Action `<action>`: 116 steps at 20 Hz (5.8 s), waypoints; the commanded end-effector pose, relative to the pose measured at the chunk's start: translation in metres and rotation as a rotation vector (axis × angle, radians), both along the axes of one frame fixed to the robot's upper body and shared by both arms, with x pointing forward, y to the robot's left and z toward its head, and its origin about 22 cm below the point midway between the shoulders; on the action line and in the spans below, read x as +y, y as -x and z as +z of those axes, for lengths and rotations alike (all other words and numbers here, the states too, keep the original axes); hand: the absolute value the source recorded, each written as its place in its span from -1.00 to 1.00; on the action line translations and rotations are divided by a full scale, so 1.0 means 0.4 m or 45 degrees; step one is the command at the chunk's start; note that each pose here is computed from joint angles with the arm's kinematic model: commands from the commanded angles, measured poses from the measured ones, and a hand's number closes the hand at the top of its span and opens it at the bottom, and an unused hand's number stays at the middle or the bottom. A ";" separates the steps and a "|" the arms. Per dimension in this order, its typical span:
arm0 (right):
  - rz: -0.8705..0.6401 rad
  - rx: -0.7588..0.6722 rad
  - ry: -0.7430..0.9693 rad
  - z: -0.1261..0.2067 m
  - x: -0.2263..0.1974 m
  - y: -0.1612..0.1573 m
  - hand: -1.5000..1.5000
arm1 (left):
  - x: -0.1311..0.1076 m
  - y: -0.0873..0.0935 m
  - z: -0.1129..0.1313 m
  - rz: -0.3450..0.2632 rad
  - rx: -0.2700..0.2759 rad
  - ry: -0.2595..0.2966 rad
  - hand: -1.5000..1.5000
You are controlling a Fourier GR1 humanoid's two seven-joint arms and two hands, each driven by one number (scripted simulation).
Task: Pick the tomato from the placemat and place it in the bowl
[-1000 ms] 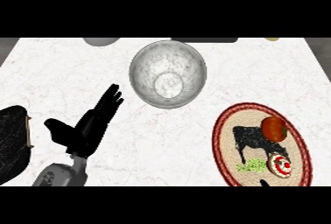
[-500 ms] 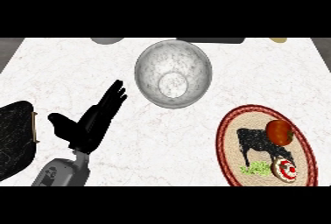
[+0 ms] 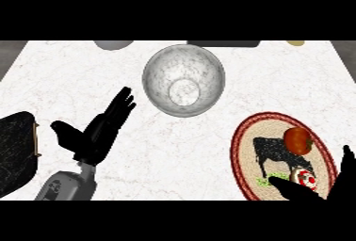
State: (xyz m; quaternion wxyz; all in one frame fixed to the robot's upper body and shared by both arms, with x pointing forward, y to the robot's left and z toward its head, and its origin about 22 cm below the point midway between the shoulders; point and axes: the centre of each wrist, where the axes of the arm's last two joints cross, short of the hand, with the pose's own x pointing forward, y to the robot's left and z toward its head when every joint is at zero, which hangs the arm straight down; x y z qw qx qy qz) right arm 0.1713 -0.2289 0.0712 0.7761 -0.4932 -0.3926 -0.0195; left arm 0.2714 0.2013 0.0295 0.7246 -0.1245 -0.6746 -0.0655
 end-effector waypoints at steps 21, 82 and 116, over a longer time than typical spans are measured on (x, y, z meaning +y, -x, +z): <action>-0.031 0.116 0.016 -0.053 0.012 -0.137 -1.00 | 0.036 0.028 -0.038 0.009 0.001 0.017 0.00; 1.160 -0.175 0.850 0.293 0.647 -0.048 1.00 | -0.017 -0.007 -0.029 -0.048 0.018 -0.005 0.00; 0.913 0.107 0.817 0.258 0.523 -0.643 1.00 | -0.020 -0.003 0.001 -0.041 -0.020 -0.007 0.00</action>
